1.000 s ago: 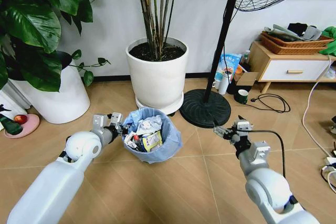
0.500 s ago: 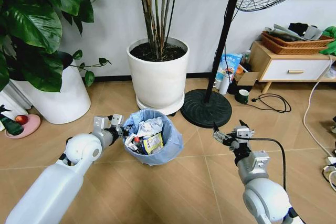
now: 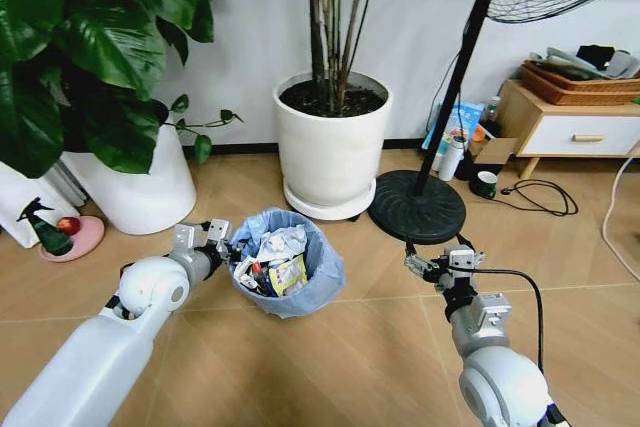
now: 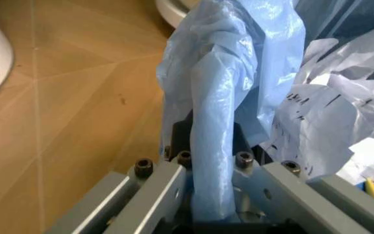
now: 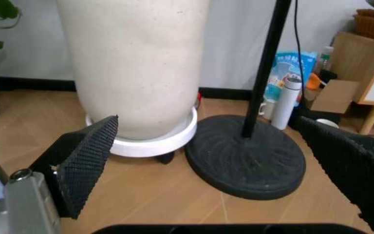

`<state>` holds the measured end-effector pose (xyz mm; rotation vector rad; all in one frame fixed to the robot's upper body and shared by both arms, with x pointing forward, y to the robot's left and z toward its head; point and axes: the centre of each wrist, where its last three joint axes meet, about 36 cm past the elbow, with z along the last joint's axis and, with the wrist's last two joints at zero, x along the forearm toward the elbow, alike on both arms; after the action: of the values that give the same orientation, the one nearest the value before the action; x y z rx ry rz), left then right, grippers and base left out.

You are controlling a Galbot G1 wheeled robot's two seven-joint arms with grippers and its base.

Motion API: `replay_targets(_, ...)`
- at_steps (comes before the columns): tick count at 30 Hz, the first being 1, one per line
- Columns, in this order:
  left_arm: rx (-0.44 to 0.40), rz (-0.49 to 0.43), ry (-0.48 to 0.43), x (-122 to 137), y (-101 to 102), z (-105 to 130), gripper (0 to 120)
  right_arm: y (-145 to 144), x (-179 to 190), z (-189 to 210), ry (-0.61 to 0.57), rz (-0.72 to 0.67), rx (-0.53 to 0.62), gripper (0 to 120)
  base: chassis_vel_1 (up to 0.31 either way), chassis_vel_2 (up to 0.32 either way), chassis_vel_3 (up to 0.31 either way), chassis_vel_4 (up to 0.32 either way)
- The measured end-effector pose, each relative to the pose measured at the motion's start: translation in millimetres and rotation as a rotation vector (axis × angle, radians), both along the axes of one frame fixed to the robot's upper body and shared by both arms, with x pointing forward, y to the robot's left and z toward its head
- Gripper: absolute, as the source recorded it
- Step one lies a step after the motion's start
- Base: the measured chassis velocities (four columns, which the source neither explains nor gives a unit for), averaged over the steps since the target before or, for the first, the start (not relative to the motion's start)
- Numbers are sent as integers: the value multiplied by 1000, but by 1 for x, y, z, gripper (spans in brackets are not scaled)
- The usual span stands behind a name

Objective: Pick up the trash bin and place the garbage on the floor into it.

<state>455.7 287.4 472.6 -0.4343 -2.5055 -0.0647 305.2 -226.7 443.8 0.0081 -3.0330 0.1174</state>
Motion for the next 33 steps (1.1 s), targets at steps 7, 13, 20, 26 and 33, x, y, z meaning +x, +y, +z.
replay_targets(7,7,15,-3,-8,9,3,0,3,-5,-3,0,3,-6,100,135,130,-135,-134)
replay_targets(13,6,18,-6,-12,11,4,0,5,-6,-3,0,7,-5,100,181,181,-179,-186)
replay_targets(20,6,19,-6,-13,12,4,0,6,-8,-3,4,7,-7,100,176,171,-167,-176)
replay_targets(26,5,18,-6,-14,11,4,0,7,-9,-4,5,7,-6,100,171,174,-175,-166)
replay_targets(33,3,21,-6,-15,12,4,0,6,-10,-4,-5,8,-1,100,172,169,-176,-172)
